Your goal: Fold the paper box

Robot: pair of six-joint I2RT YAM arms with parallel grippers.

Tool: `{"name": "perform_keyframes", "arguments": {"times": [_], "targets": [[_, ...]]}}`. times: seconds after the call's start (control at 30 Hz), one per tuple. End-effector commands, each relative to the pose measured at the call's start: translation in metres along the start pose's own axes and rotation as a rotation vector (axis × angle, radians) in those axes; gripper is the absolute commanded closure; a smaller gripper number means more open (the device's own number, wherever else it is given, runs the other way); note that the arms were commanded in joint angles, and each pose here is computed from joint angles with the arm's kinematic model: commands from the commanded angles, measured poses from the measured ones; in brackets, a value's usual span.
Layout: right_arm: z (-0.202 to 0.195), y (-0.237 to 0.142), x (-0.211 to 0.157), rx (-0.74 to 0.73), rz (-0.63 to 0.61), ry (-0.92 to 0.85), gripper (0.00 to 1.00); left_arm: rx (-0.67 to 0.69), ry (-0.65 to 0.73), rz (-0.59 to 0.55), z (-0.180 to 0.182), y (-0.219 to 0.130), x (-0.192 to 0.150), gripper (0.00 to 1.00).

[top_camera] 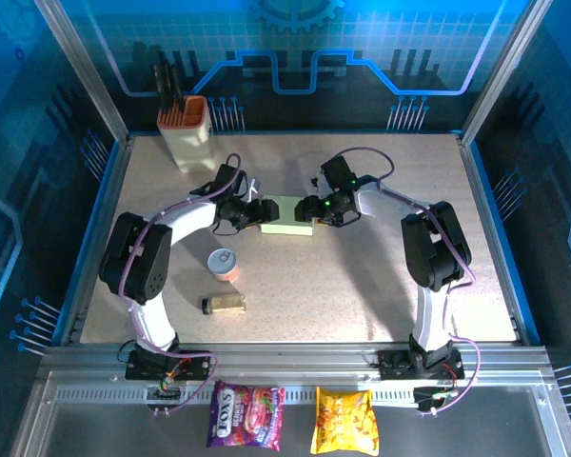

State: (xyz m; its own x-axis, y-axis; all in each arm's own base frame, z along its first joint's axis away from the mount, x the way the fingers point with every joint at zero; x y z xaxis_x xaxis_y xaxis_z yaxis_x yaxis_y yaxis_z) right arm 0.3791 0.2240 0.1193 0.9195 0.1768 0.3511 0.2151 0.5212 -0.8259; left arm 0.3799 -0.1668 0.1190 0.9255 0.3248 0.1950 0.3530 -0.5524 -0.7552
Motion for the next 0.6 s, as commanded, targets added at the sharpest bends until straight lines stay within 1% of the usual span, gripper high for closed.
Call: {"name": "perform_keyframes", "arguments": {"times": [0.0, 0.17, 0.3, 0.4, 0.57], "targets": [[-0.012, 0.007, -0.004, -0.058, 0.030, 0.009, 0.38, 0.061, 0.018, -0.034, 0.000, -0.004, 0.007, 0.28], [-0.019, 0.016, 0.000, -0.064, 0.044, 0.016, 0.49, 0.088, 0.022, 0.000, 0.006, 0.010, 0.016, 0.39], [-0.017, 0.020, 0.006, -0.046, 0.031, 0.013, 0.62, 0.046, 0.020, 0.007, 0.000, 0.016, 0.021, 0.52], [-0.011, 0.021, 0.011, -0.030, 0.021, 0.006, 0.66, 0.031, 0.021, 0.003, -0.003, 0.017, 0.026, 0.54], [0.008, 0.028, 0.022, 0.003, 0.000, -0.021, 0.67, 0.038, 0.006, -0.008, 0.004, 0.011, 0.032, 0.55]]}}
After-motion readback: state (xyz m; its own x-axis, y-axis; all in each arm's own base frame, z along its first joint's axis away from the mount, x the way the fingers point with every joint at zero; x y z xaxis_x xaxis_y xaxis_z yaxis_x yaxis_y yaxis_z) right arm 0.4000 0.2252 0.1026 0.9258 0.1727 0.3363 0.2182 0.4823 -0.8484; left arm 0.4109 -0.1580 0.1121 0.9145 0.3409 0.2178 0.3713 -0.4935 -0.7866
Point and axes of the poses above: each hand's point on the last joint's axis, 136 mm out from that joint toward the fingers, its own y axis out along the fingers, its own z axis along the line the jaws close on, x = y × z, the point moved 6 cm from there along -y, back along the fingers, and after that the axes turned 11 degrees about -y, right-handed, at the moved point
